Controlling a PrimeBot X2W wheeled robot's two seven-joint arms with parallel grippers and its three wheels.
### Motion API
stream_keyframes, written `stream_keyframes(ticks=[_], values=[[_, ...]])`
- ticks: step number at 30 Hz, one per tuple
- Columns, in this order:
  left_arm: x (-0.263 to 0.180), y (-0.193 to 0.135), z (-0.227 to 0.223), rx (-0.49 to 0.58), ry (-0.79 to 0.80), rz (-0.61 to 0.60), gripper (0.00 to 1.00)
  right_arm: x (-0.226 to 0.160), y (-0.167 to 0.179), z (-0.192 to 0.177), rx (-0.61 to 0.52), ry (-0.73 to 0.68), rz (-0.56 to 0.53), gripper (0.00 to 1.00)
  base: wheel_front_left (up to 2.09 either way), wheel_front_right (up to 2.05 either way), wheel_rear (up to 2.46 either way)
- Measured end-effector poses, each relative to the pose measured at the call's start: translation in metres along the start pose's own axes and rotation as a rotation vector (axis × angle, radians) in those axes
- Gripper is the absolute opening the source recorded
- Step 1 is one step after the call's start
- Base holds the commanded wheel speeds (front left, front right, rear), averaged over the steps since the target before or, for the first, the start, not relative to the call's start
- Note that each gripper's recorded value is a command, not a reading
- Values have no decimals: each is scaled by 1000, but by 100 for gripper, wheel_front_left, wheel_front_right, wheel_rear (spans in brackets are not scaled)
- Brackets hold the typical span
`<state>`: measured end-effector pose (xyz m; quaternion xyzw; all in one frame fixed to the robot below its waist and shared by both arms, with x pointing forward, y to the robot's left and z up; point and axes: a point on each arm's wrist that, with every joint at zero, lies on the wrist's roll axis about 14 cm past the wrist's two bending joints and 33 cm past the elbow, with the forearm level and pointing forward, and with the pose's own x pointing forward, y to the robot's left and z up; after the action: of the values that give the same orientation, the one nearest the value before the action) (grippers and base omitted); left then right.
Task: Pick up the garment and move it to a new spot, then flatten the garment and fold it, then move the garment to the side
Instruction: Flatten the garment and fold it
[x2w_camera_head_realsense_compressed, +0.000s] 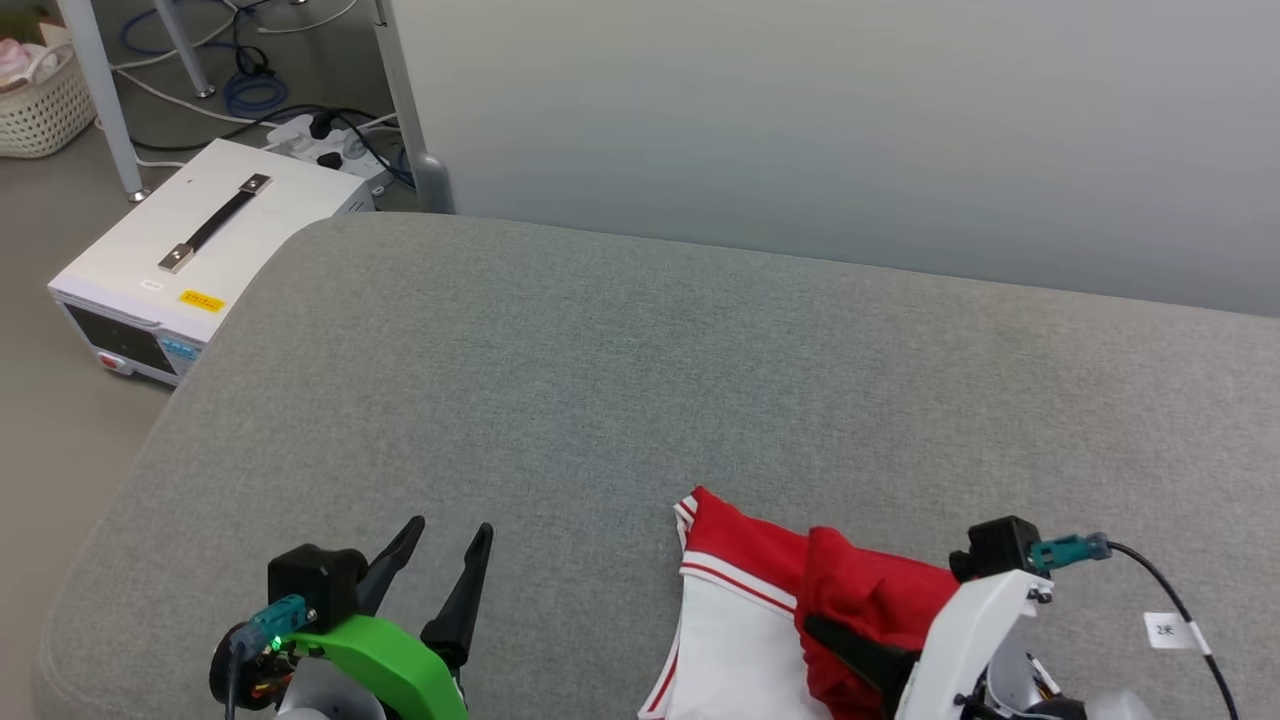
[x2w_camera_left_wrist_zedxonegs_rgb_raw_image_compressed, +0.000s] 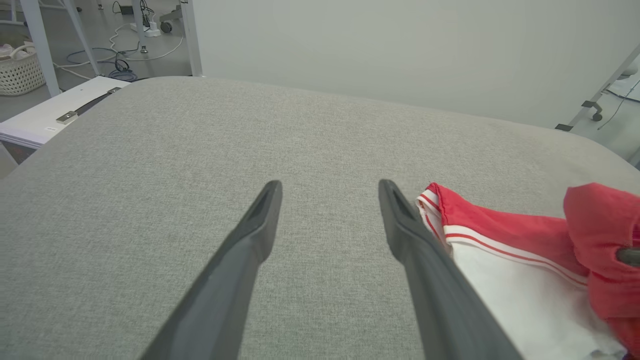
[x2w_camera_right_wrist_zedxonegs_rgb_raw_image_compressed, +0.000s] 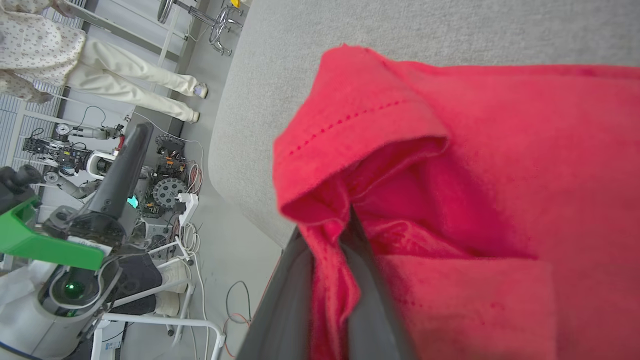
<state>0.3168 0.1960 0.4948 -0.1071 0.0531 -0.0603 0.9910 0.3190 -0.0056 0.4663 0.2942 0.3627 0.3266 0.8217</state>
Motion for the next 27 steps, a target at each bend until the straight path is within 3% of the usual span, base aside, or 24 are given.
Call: stream_keyframes(ticks=[9, 10, 11, 12, 13, 21, 27], values=[[-7, 11, -6, -7, 17, 40, 100, 45, 7, -6, 120, 12, 64, 0, 0, 0, 0], [-8, 11, -7, -8, 20, 44, 100, 49, 6, -6, 116, 15, 57, 5, 0, 0, 0], [-8, 13, -8, -10, 22, 48, 100, 54, 4, -8, 104, 26, 45, 40, 0, 0, 0], [-9, 14, -8, -11, 24, 52, 100, 59, 3, -10, 90, 37, 36, 90, 0, 0, 0], [-9, 15, -9, -13, 27, 58, 100, 62, 2, -12, 86, 47, 31, 100, 0, 0, 0], [-13, 25, -3, -22, 2, 90, 100, 70, 31, -28, 66, 110, 108, 100, 0, 0, 0], [-11, 20, 6, -17, -25, 68, 100, 63, 48, -17, 38, 70, 153, 100, 0, 0, 0]])
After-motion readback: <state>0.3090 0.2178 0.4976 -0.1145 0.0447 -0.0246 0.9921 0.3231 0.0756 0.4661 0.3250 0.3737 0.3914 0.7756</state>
